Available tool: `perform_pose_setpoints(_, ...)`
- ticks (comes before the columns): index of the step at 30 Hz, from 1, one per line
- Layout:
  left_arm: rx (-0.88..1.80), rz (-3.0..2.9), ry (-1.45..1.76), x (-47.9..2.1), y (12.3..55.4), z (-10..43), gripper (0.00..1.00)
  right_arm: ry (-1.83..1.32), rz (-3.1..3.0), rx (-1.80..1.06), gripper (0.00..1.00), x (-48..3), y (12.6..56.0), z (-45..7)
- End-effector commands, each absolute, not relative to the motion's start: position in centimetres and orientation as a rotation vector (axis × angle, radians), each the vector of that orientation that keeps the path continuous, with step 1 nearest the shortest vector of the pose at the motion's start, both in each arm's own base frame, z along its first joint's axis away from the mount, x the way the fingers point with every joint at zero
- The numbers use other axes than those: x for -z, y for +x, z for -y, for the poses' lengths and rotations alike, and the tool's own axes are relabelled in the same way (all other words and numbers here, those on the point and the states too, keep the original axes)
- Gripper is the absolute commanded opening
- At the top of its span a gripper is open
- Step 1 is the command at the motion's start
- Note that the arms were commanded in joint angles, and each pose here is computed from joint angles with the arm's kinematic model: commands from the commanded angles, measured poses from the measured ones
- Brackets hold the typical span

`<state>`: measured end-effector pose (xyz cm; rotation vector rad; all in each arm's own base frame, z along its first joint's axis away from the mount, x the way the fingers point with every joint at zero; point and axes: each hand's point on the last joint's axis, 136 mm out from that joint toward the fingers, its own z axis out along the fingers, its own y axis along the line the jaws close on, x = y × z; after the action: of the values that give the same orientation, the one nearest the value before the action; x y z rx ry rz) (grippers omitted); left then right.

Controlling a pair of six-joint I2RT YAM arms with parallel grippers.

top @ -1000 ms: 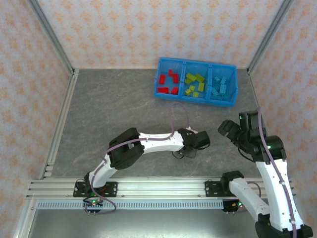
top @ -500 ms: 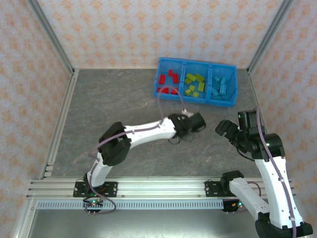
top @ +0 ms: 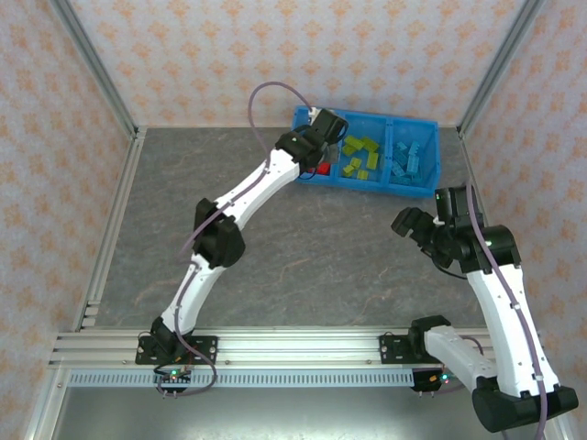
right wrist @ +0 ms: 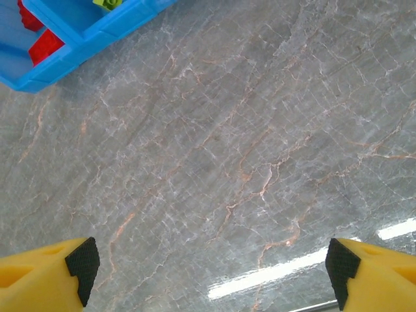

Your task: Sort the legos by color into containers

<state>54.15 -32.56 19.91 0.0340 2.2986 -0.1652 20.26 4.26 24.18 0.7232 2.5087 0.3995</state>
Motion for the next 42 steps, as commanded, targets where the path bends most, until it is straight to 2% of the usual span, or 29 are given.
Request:
perform_pose_setpoints(1,0.154,-2.279,0.068,-20.4,55.6,32.1,0.43,0.697,-2.497,-0.392,0.92,-25.3,20.3,-4.2)
perform_pose_setpoints(3,0.163,-2.249,0.079,-21.6,56.0,32.0,0.53,0.688,-2.501,-0.369,0.93,-25.1,20.5,-4.0)
perform_pose_setpoints(8,0.142,-2.222,0.123,-26.4,53.6,30.1,0.63,0.655,-2.486,-0.281,0.95,-23.2,21.7,-3.1)
perform_pose_setpoints(11,0.106,-2.192,0.124,-28.9,50.0,27.3,0.68,0.628,-2.443,-0.152,0.96,-21.2,23.1,-1.6)
perform_pose_setpoints(14,0.09,-2.061,0.063,-31.4,44.9,22.3,0.74,0.549,-2.32,0.013,0.99,-18.5,25.4,0.5)
perform_pose_setpoints(18,-0.065,-1.974,0.072,-29.7,37.5,14.8,0.83,0.417,-2.1,0.147,0.99,-15.6,29.1,2.1)
perform_pose_setpoints(21,-0.199,-1.958,0.107,-26.4,32.9,9.9,0.91,0.325,-2.038,0.22,0.99,-12.5,31.1,2.7)
perform_pose_setpoints(24,-0.279,-1.916,0.061,-23.1,29.5,5.5,1.0,0.315,-2.071,0.185,0.99,-10.8,34.0,2.9)
perform_pose_setpoints(26,-0.294,-1.897,0.059,-20.7,28.0,3.8,1.0,0.277,-2.028,0.178,0.99,-10.9,36.5,2.8)
perform_pose_setpoints(28,-0.288,-1.878,0.1,-17.8,27.4,3.1,1.0,0.316,-1.96,0.11,0.99,-11.3,38.9,3.3)
perform_pose_setpoints(30,-0.301,-1.864,0.102,-15.7,27.1,2.1,1.0,0.285,-1.979,0.045,0.99,-9.3,40.4,2.8)
perform_pose_setpoints(34,-0.273,-1.903,0.018,-13.1,28.1,-0.2,1.0,0.288,-1.969,0.038,0.99,-8.7,39.5,2.8)
perform_pose_setpoints(38,-0.191,-1.921,-0.021,-12.6,31.8,-1.2,1.0,0.276,-1.973,0.045,0.99,-8.8,39.4,2.7)
perform_pose_setpoints(42,-0.048,-1.917,-0.119,-12.0,38.0,-1.8,1.0,0.275,-1.978,0.047,0.99,-8.8,39.6,2.7)
